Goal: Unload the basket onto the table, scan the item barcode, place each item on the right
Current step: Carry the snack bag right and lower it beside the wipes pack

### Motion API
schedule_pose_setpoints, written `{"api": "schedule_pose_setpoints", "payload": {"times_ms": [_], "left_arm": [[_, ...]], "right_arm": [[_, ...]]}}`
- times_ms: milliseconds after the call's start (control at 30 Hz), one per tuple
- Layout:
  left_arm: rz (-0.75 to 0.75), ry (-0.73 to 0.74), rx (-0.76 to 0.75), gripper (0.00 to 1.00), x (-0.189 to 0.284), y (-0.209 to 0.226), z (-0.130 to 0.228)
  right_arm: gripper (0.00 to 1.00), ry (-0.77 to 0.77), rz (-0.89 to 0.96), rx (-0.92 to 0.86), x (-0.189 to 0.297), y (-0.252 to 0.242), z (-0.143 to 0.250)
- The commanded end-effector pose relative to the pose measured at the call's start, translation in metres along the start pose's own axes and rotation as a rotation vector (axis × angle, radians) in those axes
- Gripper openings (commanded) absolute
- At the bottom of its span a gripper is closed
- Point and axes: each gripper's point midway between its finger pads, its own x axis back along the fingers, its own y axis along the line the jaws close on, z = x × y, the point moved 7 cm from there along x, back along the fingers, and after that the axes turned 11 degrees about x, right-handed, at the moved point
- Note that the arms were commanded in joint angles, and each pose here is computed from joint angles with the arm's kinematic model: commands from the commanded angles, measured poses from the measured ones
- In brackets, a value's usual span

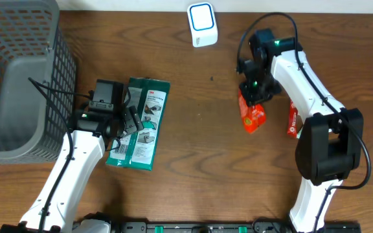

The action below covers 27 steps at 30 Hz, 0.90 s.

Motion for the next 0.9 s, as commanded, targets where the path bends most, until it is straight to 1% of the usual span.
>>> {"api": "schedule_pose_setpoints", "payload": {"times_ms": [0,167,400,433,533,567,633,700,800,867], "left_arm": [[-0.010,-0.009,-0.009,0.87,0.001,0.000,-0.003],[-0.010,-0.009,-0.009,0.86,0.001,0.000,-0.003],[-0.010,-0.009,-0.009,0.87,0.001,0.000,-0.003],[-0.010,-0.009,-0.009,0.87,0.001,0.000,-0.003],[-0.010,-0.009,-0.009,0.86,0.001,0.000,-0.003],[-0.010,-0.009,-0.009,0.86,0.001,0.000,-0.003],[-0.010,-0.009,-0.009,0.86,0.001,0.000,-0.003],[-0.010,-0.009,-0.009,0.86,0.001,0.000,-0.003],[-0.010,-0.009,-0.009,0.86,0.001,0.000,-0.003],[-0.010,-0.009,-0.009,0.86,0.001,0.000,-0.003]], "right_arm": [[0.02,0.023,-0.023,-0.062,-0.013,-0.010,0.013],[0.04,0.038,-0.025,-0.107,-0.027,-0.020,0.022],[0.07,0.084,0.066,-0.113,-0.042,-0.033,0.035],[0.11,0.089,0.074,-0.112,-0.044,-0.034,0.036],[0.20,0.104,0.098,-0.112,-0.050,-0.035,0.040],[0.25,0.104,0.098,-0.112,-0.052,-0.035,0.041],[0.44,0.101,0.100,-0.111,-0.055,-0.035,0.042],[0.75,0.119,0.140,-0.110,-0.061,-0.039,0.046],[0.87,0.143,0.225,-0.120,-0.064,-0.046,0.050],[0.89,0.139,0.261,-0.164,-0.063,-0.050,0.050]]}}
